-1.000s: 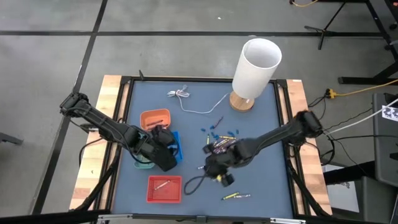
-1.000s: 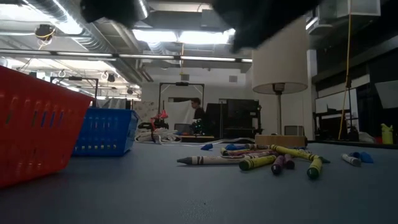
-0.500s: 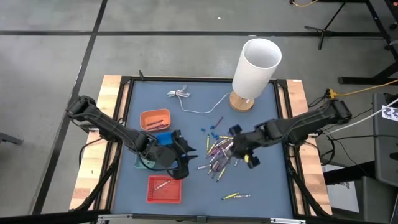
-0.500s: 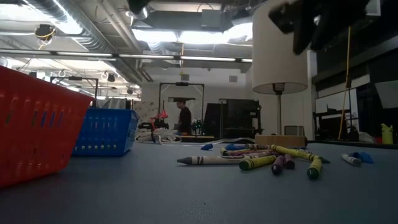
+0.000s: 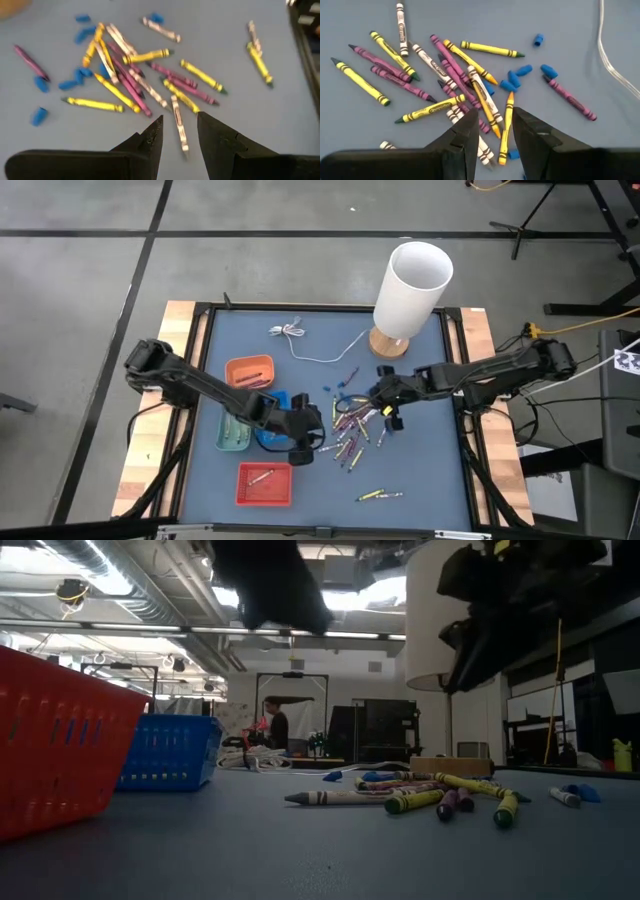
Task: Sort crayons
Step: Put the grey crayon into the orange bin
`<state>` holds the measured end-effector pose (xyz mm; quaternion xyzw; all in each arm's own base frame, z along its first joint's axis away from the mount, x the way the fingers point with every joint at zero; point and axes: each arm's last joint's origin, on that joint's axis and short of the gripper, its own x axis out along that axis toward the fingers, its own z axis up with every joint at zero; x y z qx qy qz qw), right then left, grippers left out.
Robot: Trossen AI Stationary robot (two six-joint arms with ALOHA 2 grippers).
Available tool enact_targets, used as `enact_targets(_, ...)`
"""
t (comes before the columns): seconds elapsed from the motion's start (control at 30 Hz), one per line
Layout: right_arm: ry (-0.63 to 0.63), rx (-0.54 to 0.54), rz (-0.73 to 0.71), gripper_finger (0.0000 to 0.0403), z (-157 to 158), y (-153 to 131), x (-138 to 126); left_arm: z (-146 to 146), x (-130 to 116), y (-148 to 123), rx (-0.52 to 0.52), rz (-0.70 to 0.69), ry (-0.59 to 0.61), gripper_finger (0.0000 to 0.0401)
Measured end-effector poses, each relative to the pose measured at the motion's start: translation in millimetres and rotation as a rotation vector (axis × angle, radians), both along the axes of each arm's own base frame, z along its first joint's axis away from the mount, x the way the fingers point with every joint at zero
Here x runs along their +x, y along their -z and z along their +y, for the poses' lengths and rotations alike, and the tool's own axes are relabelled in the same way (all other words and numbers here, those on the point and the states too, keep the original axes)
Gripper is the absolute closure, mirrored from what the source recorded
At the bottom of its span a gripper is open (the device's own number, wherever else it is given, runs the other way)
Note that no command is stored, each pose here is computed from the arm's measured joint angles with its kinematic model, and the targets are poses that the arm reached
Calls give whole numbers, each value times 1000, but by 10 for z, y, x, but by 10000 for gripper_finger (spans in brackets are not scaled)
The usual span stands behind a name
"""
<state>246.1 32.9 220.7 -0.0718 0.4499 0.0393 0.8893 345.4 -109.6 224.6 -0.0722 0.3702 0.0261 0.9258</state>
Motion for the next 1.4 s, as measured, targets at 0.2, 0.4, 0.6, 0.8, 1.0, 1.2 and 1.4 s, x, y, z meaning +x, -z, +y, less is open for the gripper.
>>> enact_targets(0.2, -1, 2, -16, 285, 3, -8, 10, -86, 91, 284, 6, 60, 25, 296)
enact_targets(0.4, -7, 4, -57, 285, 9, -30, 45, -157, 171, 514, 13, 78, 35, 296)
enact_targets(0.6, -7, 4, -57, 285, 10, -31, 45, -173, 218, 714, 24, 115, 35, 296)
enact_targets(0.8, -8, 4, -57, 285, 10, -30, 46, -212, 280, 918, -9, 131, 67, 296)
enact_targets(1.0, -8, 4, -57, 285, 10, -30, 47, -212, 285, 1038, -2, 163, 59, 296)
enact_targets(1.2, -8, 4, -57, 285, 10, -29, 46, -206, 286, 1037, 4, 162, 54, 301)
enact_targets(1.4, -8, 4, -57, 285, 10, -29, 46, -204, 274, 1045, 8, 178, 54, 339)
